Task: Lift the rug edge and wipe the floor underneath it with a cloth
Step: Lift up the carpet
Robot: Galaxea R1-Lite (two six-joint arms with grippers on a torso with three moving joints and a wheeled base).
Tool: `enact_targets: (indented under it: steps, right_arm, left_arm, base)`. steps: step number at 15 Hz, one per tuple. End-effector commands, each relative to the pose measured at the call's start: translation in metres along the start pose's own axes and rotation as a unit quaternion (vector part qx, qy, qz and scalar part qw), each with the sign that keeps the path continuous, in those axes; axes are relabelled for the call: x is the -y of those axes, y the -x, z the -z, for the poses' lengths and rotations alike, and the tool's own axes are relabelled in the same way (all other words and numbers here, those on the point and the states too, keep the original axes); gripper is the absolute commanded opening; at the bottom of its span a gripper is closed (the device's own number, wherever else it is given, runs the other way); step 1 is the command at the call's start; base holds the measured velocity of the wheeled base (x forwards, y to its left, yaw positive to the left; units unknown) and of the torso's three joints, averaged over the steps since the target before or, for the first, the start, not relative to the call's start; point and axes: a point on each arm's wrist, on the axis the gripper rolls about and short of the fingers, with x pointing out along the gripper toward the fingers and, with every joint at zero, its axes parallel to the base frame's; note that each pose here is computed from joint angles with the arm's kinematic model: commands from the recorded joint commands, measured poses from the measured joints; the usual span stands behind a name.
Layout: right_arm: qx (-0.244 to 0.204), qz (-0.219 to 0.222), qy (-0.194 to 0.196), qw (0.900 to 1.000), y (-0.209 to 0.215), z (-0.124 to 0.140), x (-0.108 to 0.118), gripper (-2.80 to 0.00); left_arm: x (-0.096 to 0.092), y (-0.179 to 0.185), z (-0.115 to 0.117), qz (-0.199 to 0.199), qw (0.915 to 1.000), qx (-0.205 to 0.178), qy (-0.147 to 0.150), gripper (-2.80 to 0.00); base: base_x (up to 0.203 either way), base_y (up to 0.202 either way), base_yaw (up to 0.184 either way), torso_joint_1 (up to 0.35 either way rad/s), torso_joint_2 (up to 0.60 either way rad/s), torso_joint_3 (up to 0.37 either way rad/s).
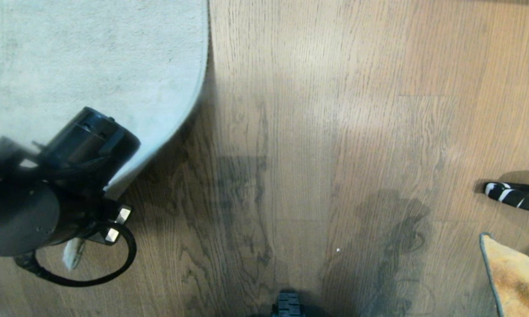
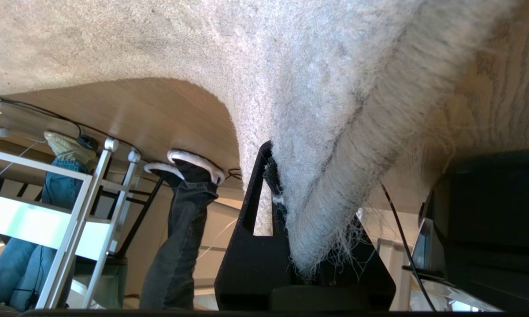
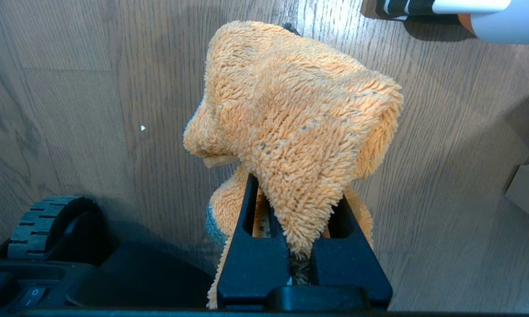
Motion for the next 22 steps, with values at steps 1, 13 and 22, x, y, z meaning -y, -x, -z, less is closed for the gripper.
enact_targets:
  steps: [1, 13, 22]
  right_arm:
    - [-0.001, 0.0, 0.0, 1.0, -0.0001, 0.0001, 0.0, -2.8]
    - [-0.001, 0.0, 0.0, 1.0, -0.0001, 0.0001, 0.0, -2.8]
    - [-0.001, 0.0, 0.0, 1.0, -0.0001, 0.0001, 0.0, -2.8]
  left_arm:
    - [-0.0003, 0.0, 0.0007, -0.005, 1.0, -0.001, -0.001, -2.8]
    - [0.0043, -0.0007, 0.0057, -0.011, 0.9999, -0.002, -0.012, -2.8]
    - [0.0046, -0.0003, 0.0068, -0.01, 0.9999, -0.002, -0.011, -2.8]
  base:
    - [0.0, 0.0, 0.0, 0.0, 0.0, 0.0]
    - [0.001, 0.035, -0.002, 0.002, 0.0, 0.001]
    - [0.0, 0.176, -0.001, 0.003, 0.0, 0.002]
